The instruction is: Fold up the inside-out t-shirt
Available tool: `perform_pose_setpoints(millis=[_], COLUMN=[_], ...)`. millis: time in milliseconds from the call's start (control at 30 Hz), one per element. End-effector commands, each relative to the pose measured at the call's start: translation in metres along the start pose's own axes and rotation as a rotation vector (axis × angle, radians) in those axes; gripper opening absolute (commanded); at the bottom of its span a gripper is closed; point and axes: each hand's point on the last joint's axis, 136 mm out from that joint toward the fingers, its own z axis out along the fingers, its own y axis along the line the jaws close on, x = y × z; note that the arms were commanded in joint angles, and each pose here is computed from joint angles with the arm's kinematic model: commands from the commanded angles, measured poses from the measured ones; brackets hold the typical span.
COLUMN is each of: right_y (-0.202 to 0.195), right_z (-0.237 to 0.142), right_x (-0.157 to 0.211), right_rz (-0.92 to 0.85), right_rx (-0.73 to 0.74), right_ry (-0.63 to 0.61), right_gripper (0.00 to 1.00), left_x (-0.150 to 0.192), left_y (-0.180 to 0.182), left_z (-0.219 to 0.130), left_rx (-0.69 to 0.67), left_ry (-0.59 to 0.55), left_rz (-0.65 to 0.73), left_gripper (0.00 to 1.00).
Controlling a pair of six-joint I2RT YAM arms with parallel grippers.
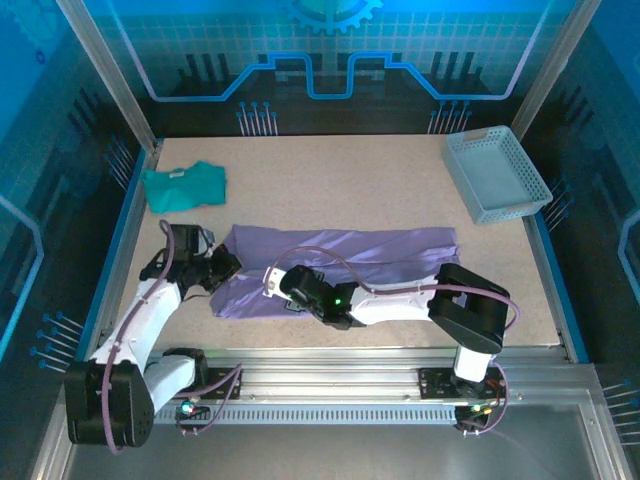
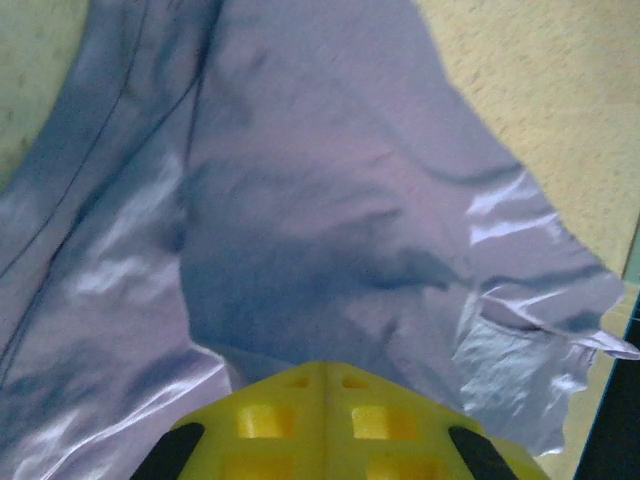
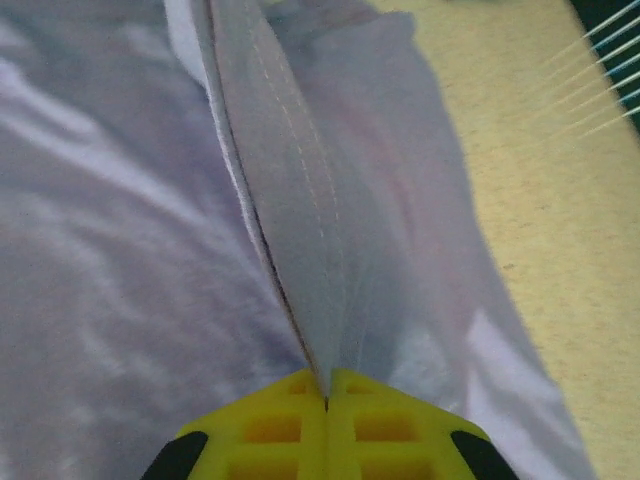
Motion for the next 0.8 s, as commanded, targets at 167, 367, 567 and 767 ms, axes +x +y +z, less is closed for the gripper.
perform_pose_setpoints(millis=[167,367,567,767], right_y=[0.027,-0.027,-0.042,-0.024], right_z=[-0.034,-0.029,0.033,0.066], right_x=[0.011,-0.002,0.021,0.047], right_rz=[0.117,0.451,0.684,0.811], right_rx=[-0.425,-0.466,-0.371,-0.382], right_ry=[-0.003,-0.104,0.106,0.247], right_gripper=[0.36,0.41,0.39,0.28], left_x=[-0.008,-0.045,-0.071,-0.071], left_y=[0.017,0.008,0.012,0.015], left_z=[-0.006,-0.014,0.006,0.043], left_rx=[-0.054,-0.052,-0.124,-0.181], left_ry=[-0.122,-0.305,-0.340,-0.235], left_rz=[-0.003,0.048,0.109,0.170], left_gripper=[0.43,0.68,0.90,0.97])
